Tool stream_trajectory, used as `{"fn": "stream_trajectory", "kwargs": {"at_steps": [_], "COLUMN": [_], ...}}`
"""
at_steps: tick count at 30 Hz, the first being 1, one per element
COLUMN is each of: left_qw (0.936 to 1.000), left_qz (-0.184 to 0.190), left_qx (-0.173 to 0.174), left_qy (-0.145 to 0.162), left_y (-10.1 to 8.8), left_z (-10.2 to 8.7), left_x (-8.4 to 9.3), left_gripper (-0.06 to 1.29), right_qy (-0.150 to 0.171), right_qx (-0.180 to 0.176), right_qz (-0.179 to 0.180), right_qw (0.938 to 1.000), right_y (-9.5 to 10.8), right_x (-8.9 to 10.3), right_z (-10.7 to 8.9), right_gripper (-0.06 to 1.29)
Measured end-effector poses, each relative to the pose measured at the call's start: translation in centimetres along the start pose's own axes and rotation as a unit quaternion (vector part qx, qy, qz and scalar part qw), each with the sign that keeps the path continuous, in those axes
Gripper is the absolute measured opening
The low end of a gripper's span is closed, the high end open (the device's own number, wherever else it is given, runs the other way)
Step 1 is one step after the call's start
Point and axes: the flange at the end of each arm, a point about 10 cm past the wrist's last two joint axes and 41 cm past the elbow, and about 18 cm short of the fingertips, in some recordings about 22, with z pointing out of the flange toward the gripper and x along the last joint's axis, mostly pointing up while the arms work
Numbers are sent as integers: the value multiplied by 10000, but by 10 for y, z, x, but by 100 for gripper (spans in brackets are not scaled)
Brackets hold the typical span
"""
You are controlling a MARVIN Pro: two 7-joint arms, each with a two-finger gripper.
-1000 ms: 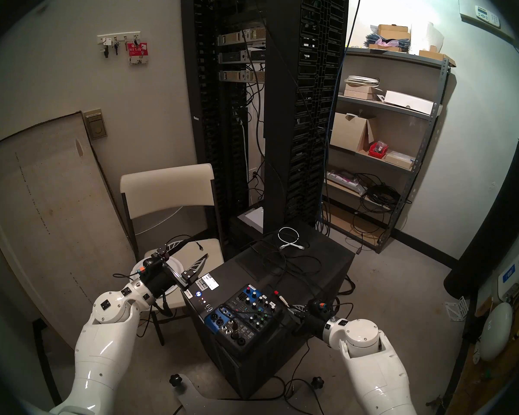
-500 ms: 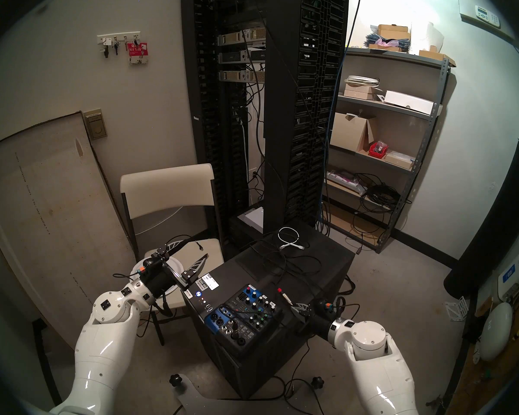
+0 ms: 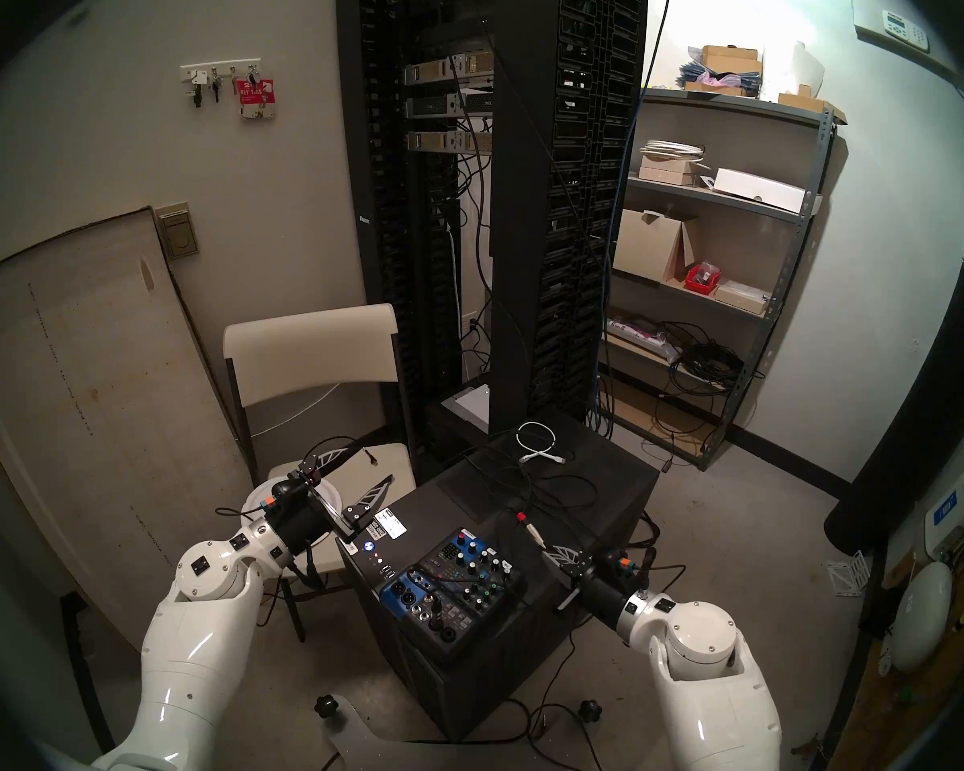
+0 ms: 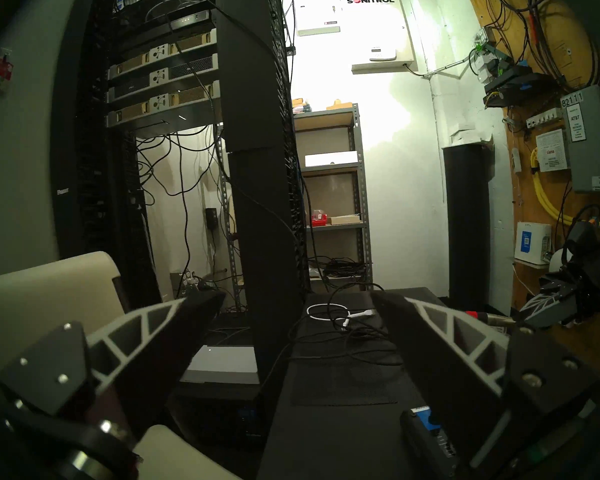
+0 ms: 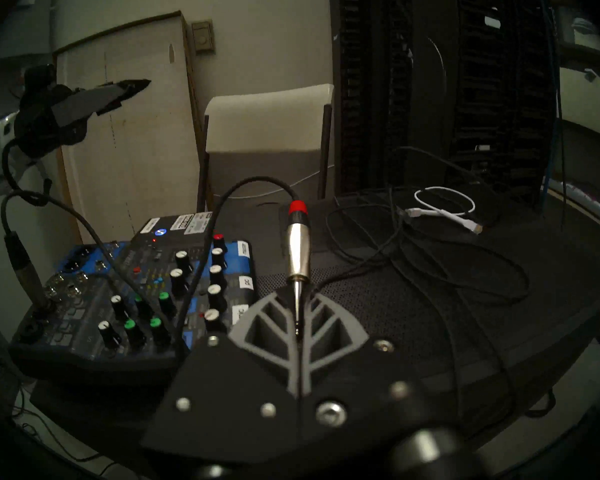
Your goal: Insert aux cable
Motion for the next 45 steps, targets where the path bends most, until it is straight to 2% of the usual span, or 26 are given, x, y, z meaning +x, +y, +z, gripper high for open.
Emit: {"fn": "stream_trajectory", "kwargs": {"at_steps": [6, 11, 17, 21, 27, 30, 34, 45], "left_qw": [9985, 9949, 9866, 9800, 9761, 9745, 9719, 9633], "left_qz": [-427, -806, -1354, -1646, -1788, -1843, -1917, -2146], "left_qx": [-331, -601, -915, -1116, -1235, -1282, -1367, -1612], "left_qy": [14, -10, 25, 20, 22, 27, 35, 47], "left_y": [10, 17, 26, 35, 43, 45, 47, 58], "left_z": [11, 21, 29, 36, 43, 47, 49, 53], "left_x": [0, 0, 2, 3, 3, 3, 4, 5], "left_gripper": [119, 119, 119, 119, 119, 119, 119, 119], "right_qy": [171, 297, 432, 517, 535, 525, 537, 787], "right_qx": [58, 106, 111, -28, -447, -718, -853, -1035], "right_qz": [52, 97, 124, 123, 36, -41, -97, -138], "right_qw": [9998, 9995, 9989, 9986, 9976, 9960, 9949, 9914], "right_y": [-13, -23, -32, -34, -19, -3, 7, 16], "right_x": [3, 5, 7, 8, 9, 10, 13, 30], "right_z": [-3, -5, -7, -7, -13, -21, -27, -34], "right_gripper": [-3, -3, -3, -3, -3, -3, -3, -3]}}
